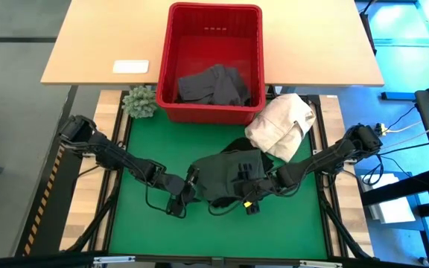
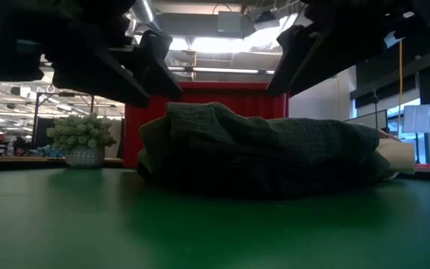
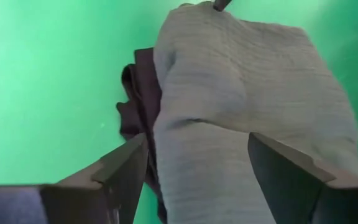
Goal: Fold laundry
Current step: Put the green folded polo shirt into the red bin
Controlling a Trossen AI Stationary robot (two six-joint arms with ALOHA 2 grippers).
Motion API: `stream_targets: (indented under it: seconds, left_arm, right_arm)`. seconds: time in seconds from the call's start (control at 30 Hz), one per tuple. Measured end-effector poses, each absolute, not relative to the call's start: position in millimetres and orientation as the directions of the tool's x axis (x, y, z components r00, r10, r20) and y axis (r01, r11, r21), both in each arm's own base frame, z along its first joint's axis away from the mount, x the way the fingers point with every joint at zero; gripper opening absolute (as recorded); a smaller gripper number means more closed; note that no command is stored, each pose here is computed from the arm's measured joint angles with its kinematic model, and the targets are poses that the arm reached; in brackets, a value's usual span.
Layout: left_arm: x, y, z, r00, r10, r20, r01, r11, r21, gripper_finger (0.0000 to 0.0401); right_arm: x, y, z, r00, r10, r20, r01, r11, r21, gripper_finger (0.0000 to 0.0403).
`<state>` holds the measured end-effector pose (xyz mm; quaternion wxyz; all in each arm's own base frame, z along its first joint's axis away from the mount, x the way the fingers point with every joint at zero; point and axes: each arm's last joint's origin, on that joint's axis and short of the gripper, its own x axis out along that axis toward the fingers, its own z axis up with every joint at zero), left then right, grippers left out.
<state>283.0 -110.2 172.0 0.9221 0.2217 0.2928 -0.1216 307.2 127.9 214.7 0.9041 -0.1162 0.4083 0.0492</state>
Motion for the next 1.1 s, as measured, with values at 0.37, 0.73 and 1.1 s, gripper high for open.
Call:
stream_targets:
  seconds: [0.37, 0.73, 1.1]
  left_arm:
    - [281.5, -110.3, 170.9, 0.799, -0.041, -0.599, 0.32, 0.873, 0.368, 0.0253]
    - [281.3, -110.7, 170.9, 0.799, -0.046, -0.6, 0.311, 0.885, 0.347, 0.0254]
    - [277.3, -115.3, 165.7, 0.771, -0.043, -0.635, 0.325, 0.884, 0.335, 0.0254]
  right_arm:
    - [307.8, 125.9, 215.2, 0.674, -0.057, -0.737, -0.163, 0.961, -0.224, 0.0278]
    - [308.3, 125.5, 215.7, 0.681, -0.075, -0.728, -0.148, 0.96, -0.238, 0.0278]
    - [310.6, 126.2, 217.8, 0.704, -0.073, -0.706, -0.135, 0.963, -0.234, 0.0278]
